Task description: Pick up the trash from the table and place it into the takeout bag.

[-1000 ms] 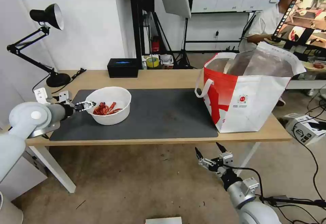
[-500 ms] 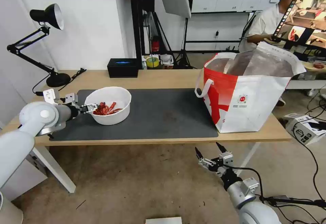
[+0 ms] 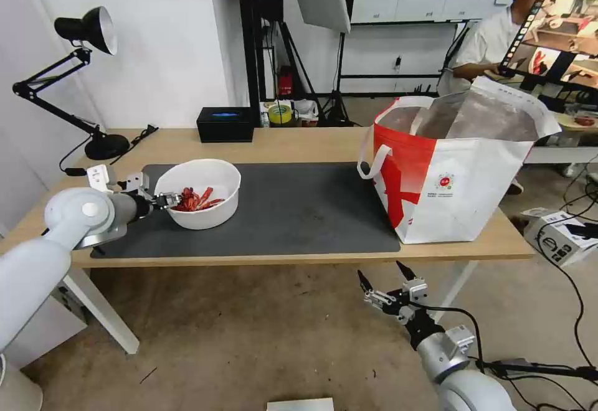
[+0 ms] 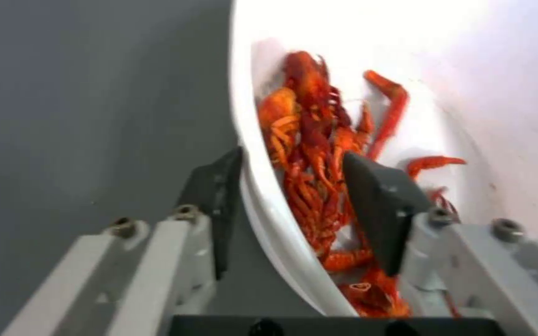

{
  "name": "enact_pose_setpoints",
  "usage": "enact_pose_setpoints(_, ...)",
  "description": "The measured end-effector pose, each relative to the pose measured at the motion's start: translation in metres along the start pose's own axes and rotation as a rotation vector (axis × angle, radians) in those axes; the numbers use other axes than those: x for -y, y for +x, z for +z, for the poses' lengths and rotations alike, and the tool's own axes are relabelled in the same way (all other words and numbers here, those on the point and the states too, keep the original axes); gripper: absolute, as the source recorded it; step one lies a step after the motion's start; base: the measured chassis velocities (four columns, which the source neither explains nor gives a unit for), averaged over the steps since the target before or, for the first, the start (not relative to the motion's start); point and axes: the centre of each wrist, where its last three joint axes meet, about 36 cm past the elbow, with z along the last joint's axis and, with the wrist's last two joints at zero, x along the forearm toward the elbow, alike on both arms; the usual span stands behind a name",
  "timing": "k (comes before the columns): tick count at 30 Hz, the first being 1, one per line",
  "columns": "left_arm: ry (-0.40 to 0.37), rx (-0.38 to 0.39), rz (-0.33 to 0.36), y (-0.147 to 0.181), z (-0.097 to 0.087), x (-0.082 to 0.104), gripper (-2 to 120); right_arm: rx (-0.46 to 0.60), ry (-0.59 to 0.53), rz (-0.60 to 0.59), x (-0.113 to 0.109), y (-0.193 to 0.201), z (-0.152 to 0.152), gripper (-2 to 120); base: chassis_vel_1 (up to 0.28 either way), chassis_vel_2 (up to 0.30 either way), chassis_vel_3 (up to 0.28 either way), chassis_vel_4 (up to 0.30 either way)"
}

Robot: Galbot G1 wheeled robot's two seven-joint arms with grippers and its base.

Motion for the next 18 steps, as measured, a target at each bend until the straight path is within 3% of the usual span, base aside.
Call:
enact_pose_setpoints(12, -0.043, 0.005, 0.012, 0.004, 0.010, 0.001, 0, 0.000, 0.000, 0.000, 0.000, 0.000, 0.000, 100, 0.000, 0.000, 0.000, 0.000)
enact_pose_setpoints(18, -0.043, 0.019, 0.012, 0.005, 0.012, 0.001, 0, 0.000, 0.000, 0.000, 0.000, 0.000, 0.000, 100, 0.000, 0.000, 0.000, 0.000)
